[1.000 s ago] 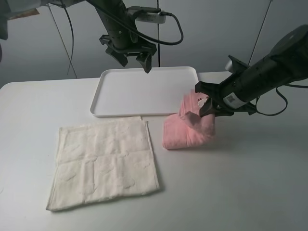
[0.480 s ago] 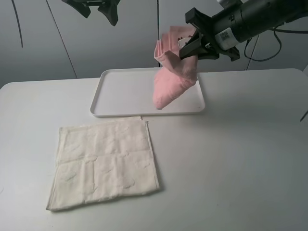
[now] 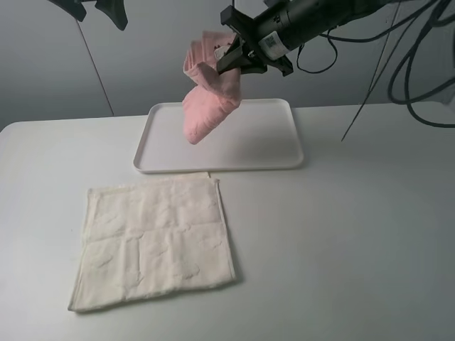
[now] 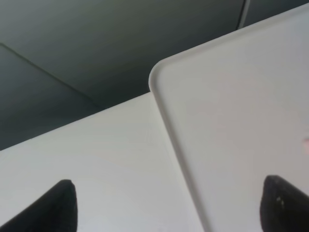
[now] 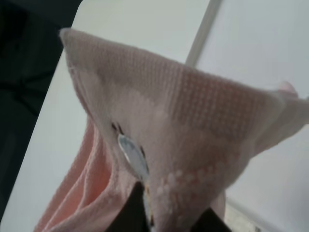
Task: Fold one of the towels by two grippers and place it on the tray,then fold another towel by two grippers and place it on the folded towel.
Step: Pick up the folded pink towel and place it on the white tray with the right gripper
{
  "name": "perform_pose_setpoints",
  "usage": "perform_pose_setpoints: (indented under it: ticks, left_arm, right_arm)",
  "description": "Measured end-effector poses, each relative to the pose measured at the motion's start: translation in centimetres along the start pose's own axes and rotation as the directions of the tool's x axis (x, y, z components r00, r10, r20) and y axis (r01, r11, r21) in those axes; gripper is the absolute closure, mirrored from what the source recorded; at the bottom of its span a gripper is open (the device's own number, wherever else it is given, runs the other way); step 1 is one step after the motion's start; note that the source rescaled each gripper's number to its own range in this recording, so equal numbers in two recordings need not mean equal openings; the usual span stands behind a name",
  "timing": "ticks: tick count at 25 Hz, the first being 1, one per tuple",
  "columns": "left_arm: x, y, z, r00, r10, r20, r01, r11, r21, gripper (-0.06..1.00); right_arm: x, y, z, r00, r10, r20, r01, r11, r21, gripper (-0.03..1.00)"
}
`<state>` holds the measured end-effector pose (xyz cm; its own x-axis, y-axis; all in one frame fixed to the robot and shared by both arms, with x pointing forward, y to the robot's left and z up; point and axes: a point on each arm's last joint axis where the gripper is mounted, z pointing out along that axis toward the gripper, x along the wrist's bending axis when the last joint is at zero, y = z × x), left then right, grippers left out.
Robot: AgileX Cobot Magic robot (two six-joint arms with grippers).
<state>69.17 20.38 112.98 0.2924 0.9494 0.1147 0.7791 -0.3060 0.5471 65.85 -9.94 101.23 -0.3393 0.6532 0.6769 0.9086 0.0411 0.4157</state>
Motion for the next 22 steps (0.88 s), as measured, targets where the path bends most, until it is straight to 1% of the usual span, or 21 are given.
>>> perform_pose_setpoints:
  ticks: [4,7,9,15,19,22]
  left_arm:
    - [0.3,0.0,0.0,1.000,0.000,-0.010,0.000,1.000,0.001,-0.03]
    - [0.3,0.0,0.0,1.000,0.002,-0.010,-0.002,1.000,0.001,-0.03]
    - [0.3,0.0,0.0,1.000,0.003,-0.010,-0.003,1.000,0.001,-0.03]
    - [0.2,0.0,0.0,1.000,0.004,-0.009,-0.004,1.000,0.001,-0.03]
    - [0.1,-0.3,0.4,1.000,0.003,-0.001,-0.003,1.000,0.019,-0.03]
    - [0.1,-0.5,0.7,1.000,0.003,0.000,-0.003,1.000,0.028,-0.03]
  right_arm:
    - [-1.9,1.4,2.1,0.997,-0.021,0.068,0.020,1.000,0.016,0.86]
    - [-3.3,1.9,3.4,0.992,-0.035,0.123,0.033,0.999,0.023,0.86]
    - [-4.7,1.7,4.4,0.986,-0.039,0.163,0.034,0.999,0.031,0.86]
    - [-7.9,0.9,6.8,0.970,-0.039,0.241,0.029,0.999,0.044,0.86]
    - [-9.0,0.8,7.4,0.951,-0.077,0.300,0.068,0.997,0.039,0.86]
    - [-9.0,0.7,7.9,0.930,-0.113,0.349,0.105,0.994,0.042,0.86]
